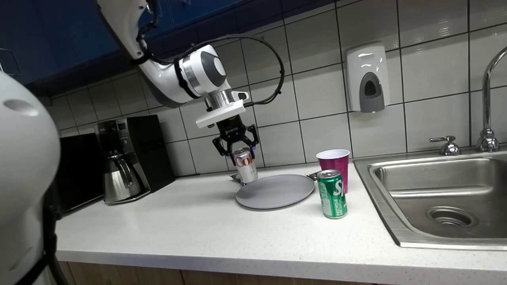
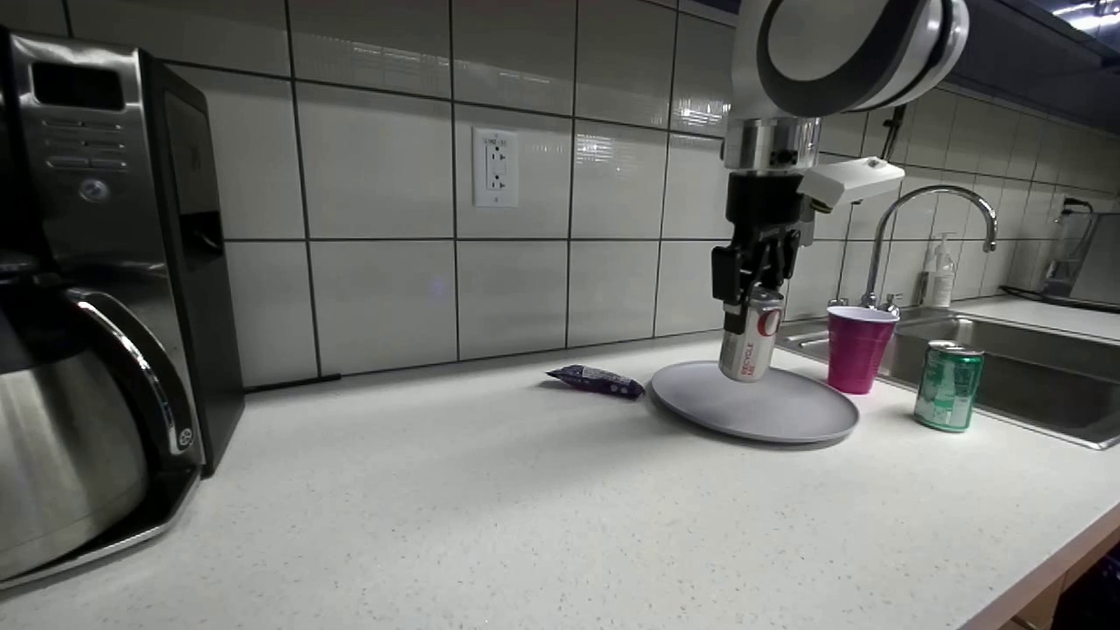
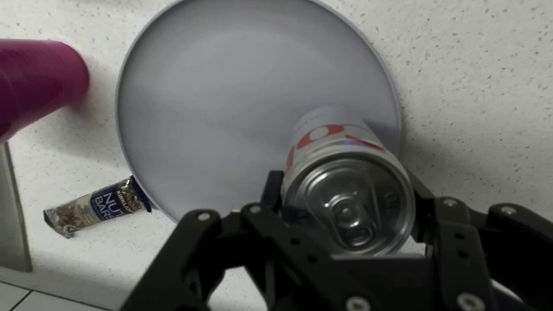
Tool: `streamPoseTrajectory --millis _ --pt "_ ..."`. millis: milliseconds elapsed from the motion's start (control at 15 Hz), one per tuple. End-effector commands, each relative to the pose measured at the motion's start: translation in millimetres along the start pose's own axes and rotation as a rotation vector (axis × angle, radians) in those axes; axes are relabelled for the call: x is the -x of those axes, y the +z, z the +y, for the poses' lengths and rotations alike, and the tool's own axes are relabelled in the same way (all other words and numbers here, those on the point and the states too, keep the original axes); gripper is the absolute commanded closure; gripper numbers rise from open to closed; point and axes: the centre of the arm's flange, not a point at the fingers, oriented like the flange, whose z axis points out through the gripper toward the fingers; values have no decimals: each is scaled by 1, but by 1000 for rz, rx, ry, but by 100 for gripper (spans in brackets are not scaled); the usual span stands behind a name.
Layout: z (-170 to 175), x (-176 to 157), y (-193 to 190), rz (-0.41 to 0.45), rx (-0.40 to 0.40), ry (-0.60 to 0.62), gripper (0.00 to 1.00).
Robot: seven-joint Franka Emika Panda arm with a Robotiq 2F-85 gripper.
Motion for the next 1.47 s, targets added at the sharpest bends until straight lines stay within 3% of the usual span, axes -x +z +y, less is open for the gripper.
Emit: streamPoseTrajectory --millis 0,1400 --pt "24 -27 3 4 -12 -3 60" --pt "42 -61 45 -21 -63 31 60"
